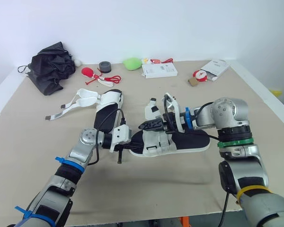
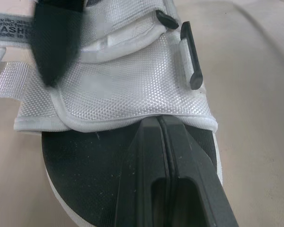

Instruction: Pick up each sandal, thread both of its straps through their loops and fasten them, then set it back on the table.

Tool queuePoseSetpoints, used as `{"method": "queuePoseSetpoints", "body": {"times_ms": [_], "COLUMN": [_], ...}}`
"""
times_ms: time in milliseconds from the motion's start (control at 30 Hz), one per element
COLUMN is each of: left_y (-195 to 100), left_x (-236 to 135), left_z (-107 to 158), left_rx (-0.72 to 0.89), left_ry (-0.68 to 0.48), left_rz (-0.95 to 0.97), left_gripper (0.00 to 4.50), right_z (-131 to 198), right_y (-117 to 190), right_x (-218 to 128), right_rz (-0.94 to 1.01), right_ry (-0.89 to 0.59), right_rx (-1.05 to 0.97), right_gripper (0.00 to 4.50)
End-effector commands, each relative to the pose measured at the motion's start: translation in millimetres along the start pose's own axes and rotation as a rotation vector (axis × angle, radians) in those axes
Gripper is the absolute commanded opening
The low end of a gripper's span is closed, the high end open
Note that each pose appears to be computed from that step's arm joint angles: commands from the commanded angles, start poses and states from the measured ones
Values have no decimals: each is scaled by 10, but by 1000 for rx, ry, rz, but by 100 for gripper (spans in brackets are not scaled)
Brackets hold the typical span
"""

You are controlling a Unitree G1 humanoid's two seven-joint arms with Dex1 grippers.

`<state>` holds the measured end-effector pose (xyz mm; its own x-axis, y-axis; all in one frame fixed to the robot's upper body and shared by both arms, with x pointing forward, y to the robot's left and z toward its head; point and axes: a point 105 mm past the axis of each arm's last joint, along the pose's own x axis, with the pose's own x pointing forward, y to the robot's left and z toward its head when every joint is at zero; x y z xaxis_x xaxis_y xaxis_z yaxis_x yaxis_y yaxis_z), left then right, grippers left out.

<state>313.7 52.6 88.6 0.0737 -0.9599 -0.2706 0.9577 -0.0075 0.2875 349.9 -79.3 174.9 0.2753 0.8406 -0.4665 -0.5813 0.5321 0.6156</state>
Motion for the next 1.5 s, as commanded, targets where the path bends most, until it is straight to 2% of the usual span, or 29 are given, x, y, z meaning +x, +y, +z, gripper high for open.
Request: {"method": "queuePoseSetpoints", "body": {"times_ms": [33,267,500,633,767,933,1033,1233,1500], "left_y": [-268,-257,-269,-282,-301,-277,-278,-300,-302], "left_x": [-11,-6,-15,-31,-24,-13,-11,-21,-29], "left_z": [-459,-455,-458,-470,-476,-460,-458,-478,-475], "left_rx": [-148,-146,-149,-156,-159,-155,-153,-158,-158], "left_ry": [151,151,151,153,154,153,152,154,155], "left_rz": [-69,-67,-65,-63,-71,-72,-72,-71,-69], "left_gripper": [0,0,0,0,0,0,0,0,0], "right_z": [301,234,230,-146,-117,-69,-37,126,41], "right_y": [57,-59,148,373,160,108,-24,-159,-307], "right_x": [-192,-141,-155,-224,-166,-70,-13,-120,-133], "right_rz": [-18,-59,48,185,84,41,-19,-65,-108], "right_ry": [-99,-63,-62,46,20,13,1,-60,-34], "right_rx": [-56,-48,-45,-110,-35,-8,8,27,41], "right_gripper": [440,440,440,440,440,440,440,440,440]}}
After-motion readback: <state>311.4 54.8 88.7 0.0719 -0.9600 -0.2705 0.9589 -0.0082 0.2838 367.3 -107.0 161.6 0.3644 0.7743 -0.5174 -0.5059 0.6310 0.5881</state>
